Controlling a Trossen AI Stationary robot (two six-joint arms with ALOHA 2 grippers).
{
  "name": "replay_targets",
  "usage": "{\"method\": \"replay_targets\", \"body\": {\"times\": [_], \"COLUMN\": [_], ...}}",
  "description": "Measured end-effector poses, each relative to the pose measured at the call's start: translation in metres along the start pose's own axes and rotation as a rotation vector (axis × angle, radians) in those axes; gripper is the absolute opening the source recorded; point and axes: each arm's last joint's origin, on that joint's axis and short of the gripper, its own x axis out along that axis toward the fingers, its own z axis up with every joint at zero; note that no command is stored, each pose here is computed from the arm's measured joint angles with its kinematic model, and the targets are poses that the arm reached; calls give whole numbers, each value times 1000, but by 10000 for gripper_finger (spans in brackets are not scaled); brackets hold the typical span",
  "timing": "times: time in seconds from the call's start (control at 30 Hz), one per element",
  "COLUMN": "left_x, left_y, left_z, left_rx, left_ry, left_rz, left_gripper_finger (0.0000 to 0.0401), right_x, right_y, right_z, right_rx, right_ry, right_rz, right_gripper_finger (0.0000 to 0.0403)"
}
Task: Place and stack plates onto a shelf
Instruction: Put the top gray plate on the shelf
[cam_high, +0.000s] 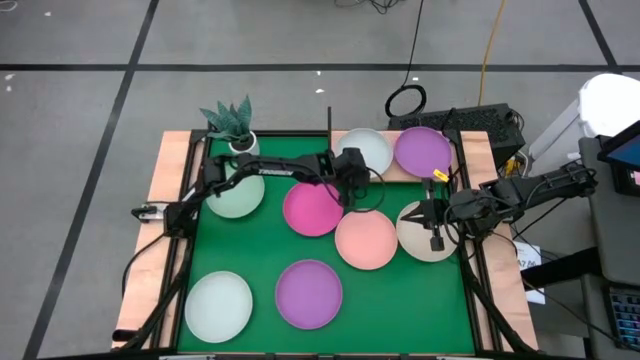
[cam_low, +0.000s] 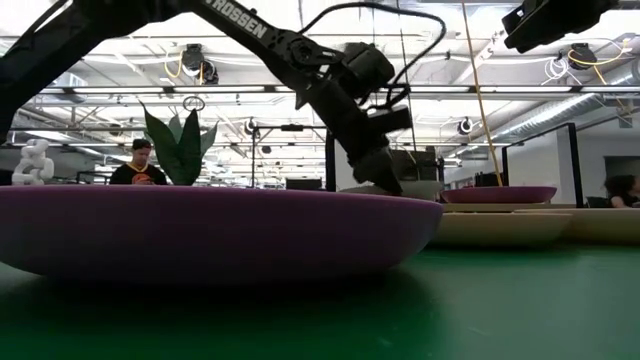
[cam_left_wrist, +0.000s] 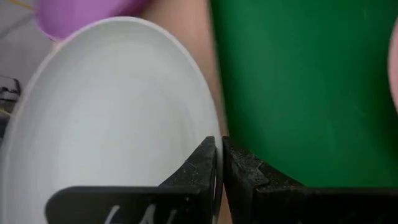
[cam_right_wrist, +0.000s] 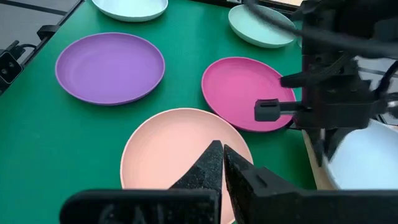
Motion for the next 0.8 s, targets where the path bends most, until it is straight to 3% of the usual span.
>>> {"method": "replay_targets", "body": {"times": [0.8], "left_x": [0], "left_y": [-4], "left_z": [3], "left_rx": [18], "left_ry": [14], "left_rz": [40], "left_gripper_finger": [27], "right_x": [0], "right_y": [0], "right_z": [0], "right_rx": [0], "right_ry": [4], "right_rz": [1], "right_gripper_finger": [0]}}
